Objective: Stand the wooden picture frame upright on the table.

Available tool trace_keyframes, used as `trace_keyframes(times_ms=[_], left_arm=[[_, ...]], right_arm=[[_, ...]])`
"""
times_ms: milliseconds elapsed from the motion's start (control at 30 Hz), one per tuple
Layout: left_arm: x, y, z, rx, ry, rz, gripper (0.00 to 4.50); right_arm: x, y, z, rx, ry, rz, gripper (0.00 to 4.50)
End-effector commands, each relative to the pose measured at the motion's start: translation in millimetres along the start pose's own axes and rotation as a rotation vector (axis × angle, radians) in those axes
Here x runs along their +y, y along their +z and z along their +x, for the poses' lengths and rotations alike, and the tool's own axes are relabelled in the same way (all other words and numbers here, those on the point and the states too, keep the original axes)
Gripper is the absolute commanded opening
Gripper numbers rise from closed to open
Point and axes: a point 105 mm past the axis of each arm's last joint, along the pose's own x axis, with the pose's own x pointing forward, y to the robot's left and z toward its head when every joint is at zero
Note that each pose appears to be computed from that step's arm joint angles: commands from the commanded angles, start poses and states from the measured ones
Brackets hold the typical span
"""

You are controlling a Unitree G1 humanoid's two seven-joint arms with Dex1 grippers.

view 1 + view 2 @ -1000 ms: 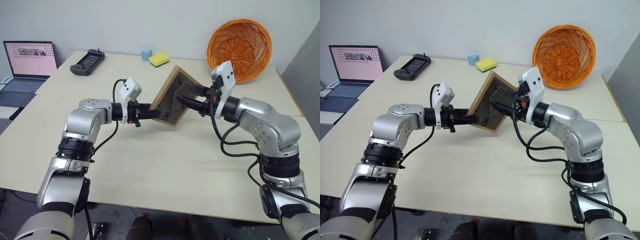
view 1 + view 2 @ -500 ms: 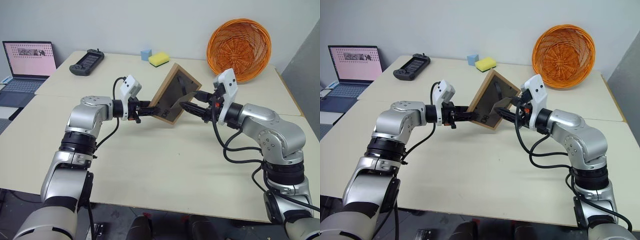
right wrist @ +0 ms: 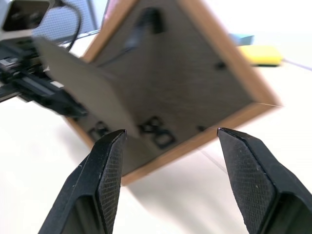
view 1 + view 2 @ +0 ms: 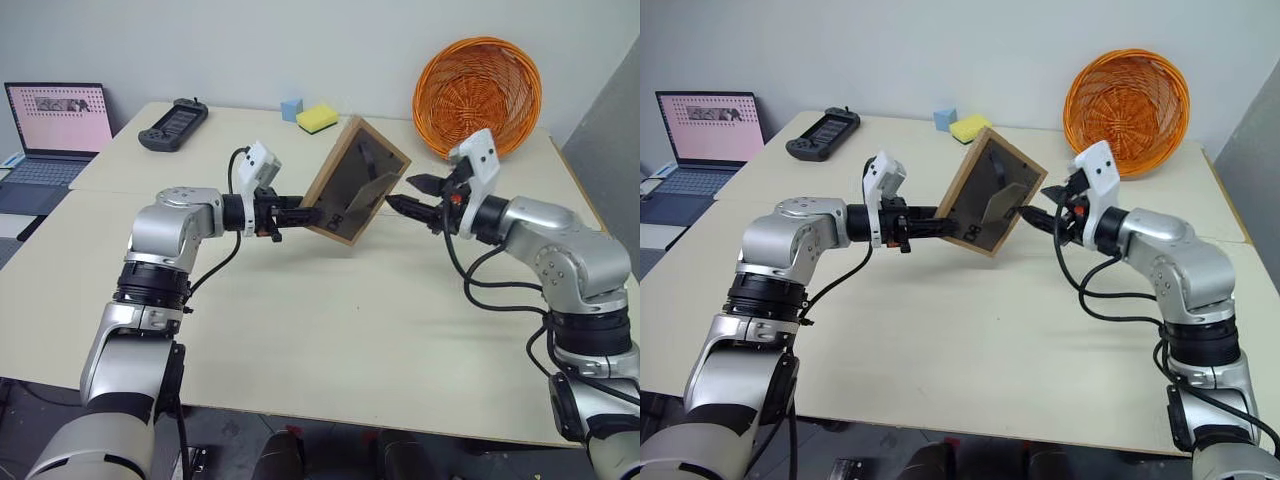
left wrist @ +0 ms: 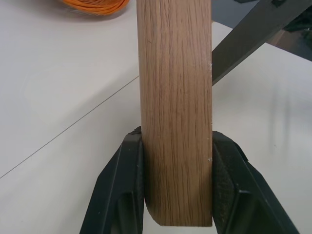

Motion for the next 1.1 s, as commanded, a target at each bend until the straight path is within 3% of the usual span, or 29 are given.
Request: trace_keyframes(times_ms=[33,233,333,433,467,533,833,933,1100], left_arm=[[-8,38,-13,-0.116,-0.030,0.036,1.31],[-15,55,-30,-0.184,-0.103,-0.086,1.31],[-18,56,-35,-0.189,-0.122,-0.123,1.31],[-19,53,-35,-0.185,-0.115,-0.160,1.31],[-19,51,-35,-0.188,-0.116,-0.201,1.31],[-19,49,-34,-0.190,-0.119,-0.263,1.31],[-18,50,-40,-0.210,-0.112,-0.575,1.31],[-30,29,-37,-0.117,-0.132,-0.691,1.31],[-51,13,-33,-0.046,-0.223,-0.748,1.31]], right_arm=[[-3,14,-15,-0.046,0.052,0.105,3.16],[21,18,-34,-0.065,0.299,0.462,3.16],[28,11,-35,-0.034,0.287,0.443,3.16],[14,-4,-27,0.026,0.100,0.220,3.16],[-8,-12,-24,0.050,-0.062,0.051,3.16],[-29,-18,-22,0.081,-0.218,-0.225,3.16],[-40,-38,-25,0.081,-0.262,-1.178,3.16],[-39,-34,-23,0.012,-0.275,-1.537,3.16],[-39,-34,-19,-0.106,-0.293,-1.760,3.16]])
